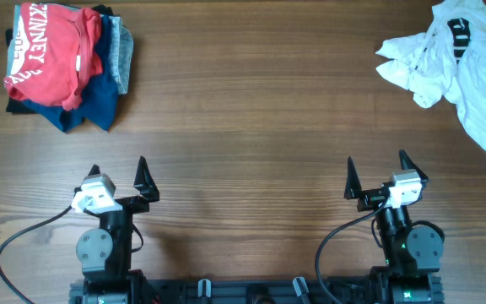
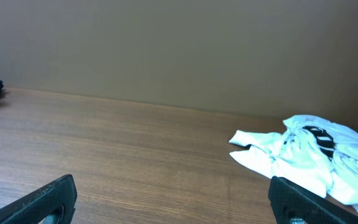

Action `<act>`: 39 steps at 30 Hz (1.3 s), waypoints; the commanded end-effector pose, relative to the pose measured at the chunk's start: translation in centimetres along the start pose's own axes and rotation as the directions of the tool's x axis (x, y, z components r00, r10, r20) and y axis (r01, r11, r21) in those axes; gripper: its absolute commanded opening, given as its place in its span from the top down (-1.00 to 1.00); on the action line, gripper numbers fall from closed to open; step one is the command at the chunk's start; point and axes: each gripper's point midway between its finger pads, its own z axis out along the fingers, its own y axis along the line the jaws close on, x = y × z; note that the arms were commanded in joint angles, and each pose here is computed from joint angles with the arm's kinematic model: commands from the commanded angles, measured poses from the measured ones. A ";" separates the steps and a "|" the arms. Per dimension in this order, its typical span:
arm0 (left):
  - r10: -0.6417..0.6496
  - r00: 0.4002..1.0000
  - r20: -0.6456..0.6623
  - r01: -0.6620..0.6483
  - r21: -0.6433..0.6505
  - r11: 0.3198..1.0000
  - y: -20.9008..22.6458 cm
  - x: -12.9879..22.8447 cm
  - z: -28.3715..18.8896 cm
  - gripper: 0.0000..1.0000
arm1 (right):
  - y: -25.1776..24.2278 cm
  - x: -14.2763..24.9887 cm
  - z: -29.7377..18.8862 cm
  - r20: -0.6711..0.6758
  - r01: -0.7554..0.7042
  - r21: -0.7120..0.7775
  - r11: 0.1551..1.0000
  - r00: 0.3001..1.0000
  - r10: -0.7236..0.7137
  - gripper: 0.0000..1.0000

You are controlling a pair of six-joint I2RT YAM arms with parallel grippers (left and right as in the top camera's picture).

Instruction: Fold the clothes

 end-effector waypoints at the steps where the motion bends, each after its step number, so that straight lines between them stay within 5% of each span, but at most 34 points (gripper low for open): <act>1: 0.019 1.000 -0.003 -0.019 0.013 1.000 -0.2 0.2 0.0 -1.00 | 0.3 -0.3 -0.1 0.014 -0.010 -0.015 1.000 1.000 0.010 -1.00; 10: 0.013 1.000 -0.002 -0.013 0.013 1.000 -0.2 0.2 0.0 -1.00 | 0.2 -1.1 -0.1 0.049 0.093 -0.008 0.996 0.995 -0.092 -0.99; 14: 0.012 1.000 0.001 -0.012 0.016 1.000 -0.3 0.1 0.0 -1.00 | 0.0 -4.9 -0.6 0.196 0.197 0.038 0.980 0.960 -0.200 -0.99; 20: 0.004 1.000 -0.027 0.002 0.215 0.977 -3.7 0.4 -0.4 -1.00 | 0.3 -10.7 -2.5 0.428 0.180 0.058 0.982 0.884 -0.187 -0.99; 27: -0.030 0.999 -0.018 0.034 0.244 0.969 -4.6 -1.4 -0.8 -0.99 | 0.1 -12.6 -1.8 0.402 0.171 0.043 0.984 0.899 -0.173 -0.99; 39: 0.040 0.999 -0.009 -0.040 -0.037 0.999 -2.5 -12.1 0.5 -0.99 | 0.2 -19.1 8.6 0.207 0.194 -0.109 0.975 0.964 -0.169 -0.99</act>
